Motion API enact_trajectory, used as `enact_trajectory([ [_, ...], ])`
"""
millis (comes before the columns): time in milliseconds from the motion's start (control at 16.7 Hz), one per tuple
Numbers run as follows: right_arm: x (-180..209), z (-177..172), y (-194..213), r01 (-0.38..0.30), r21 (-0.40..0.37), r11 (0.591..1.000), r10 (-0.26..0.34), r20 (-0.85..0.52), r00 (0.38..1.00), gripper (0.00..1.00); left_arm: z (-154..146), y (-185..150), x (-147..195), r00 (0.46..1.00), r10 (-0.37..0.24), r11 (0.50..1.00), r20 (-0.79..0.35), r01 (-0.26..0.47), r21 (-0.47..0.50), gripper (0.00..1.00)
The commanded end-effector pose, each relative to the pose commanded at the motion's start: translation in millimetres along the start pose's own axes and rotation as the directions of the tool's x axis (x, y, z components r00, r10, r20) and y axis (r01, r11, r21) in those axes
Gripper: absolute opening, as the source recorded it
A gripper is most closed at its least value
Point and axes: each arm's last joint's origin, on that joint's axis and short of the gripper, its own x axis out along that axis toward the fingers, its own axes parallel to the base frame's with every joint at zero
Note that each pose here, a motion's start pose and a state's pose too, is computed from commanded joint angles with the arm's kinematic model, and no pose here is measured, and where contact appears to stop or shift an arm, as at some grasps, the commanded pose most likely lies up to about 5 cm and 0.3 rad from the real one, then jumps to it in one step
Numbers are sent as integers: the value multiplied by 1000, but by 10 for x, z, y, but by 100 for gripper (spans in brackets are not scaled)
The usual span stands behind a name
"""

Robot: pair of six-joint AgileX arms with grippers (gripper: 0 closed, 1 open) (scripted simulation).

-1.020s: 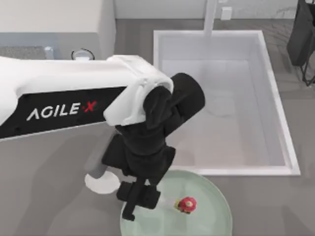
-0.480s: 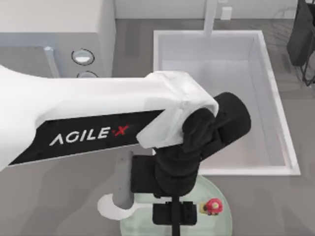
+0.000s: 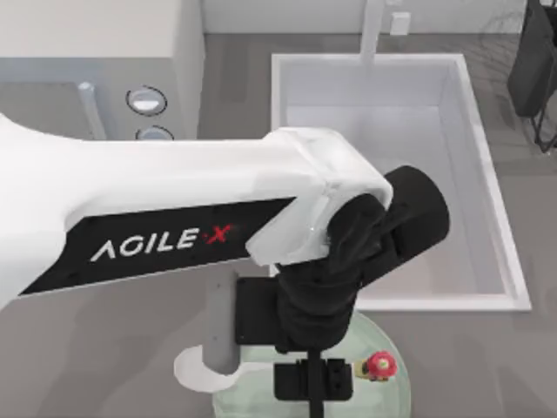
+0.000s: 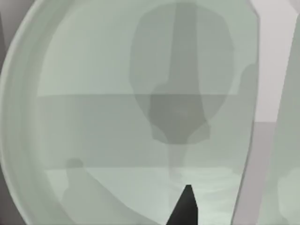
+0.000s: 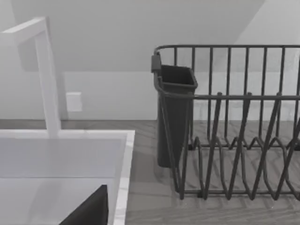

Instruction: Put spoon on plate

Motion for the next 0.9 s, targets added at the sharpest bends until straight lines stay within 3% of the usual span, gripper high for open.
enact_trajectory([
  [900,0,0,0,0,0,1000,0,0,1000,100,-235,254,-14,989,-9,992,-149,28,127,0],
])
